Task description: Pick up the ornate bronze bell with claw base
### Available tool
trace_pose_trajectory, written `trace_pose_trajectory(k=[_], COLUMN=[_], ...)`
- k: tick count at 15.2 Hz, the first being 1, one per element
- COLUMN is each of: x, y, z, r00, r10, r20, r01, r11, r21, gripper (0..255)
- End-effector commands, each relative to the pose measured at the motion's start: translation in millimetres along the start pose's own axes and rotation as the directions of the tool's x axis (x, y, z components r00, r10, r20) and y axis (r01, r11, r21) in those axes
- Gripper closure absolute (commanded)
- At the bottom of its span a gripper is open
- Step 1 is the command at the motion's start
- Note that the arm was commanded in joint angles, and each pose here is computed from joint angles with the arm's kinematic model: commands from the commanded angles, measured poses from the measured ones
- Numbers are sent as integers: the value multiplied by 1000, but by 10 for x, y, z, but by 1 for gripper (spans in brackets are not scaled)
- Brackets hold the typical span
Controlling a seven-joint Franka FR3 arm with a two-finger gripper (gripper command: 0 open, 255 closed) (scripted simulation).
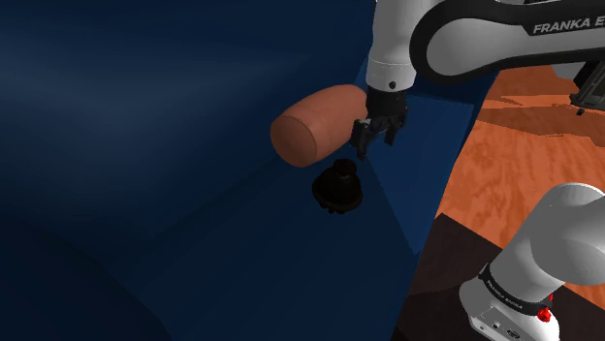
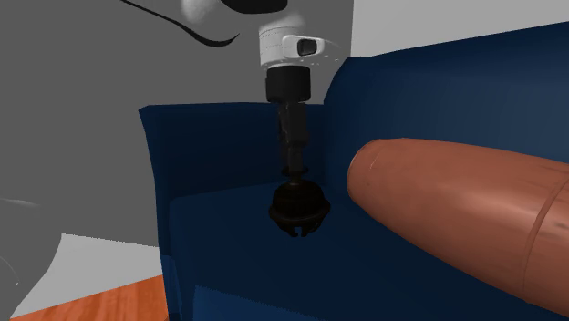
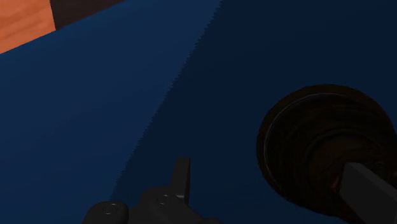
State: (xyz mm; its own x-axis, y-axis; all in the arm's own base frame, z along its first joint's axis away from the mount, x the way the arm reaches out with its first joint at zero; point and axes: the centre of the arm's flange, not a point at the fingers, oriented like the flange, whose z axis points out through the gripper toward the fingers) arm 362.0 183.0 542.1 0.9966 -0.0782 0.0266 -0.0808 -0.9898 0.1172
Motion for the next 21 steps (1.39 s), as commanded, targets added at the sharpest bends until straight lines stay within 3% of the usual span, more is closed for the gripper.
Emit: trace_pose_trajectory(k=[1,5,14,15,21], x=[75,190,179,179,175], y=[-236,-680,-726,-733,-737], z=[-46,-84,313,323,318], r00=[1000,998,998,998,998], r10=[3,8,8,8,8], r20=[-21,-57,-57,-57,-57], r01=[-3,-7,-7,-7,-7], r11=[1000,1000,1000,1000,1000], r21=[7,18,18,18,18], gripper=[0,0,0,255,255])
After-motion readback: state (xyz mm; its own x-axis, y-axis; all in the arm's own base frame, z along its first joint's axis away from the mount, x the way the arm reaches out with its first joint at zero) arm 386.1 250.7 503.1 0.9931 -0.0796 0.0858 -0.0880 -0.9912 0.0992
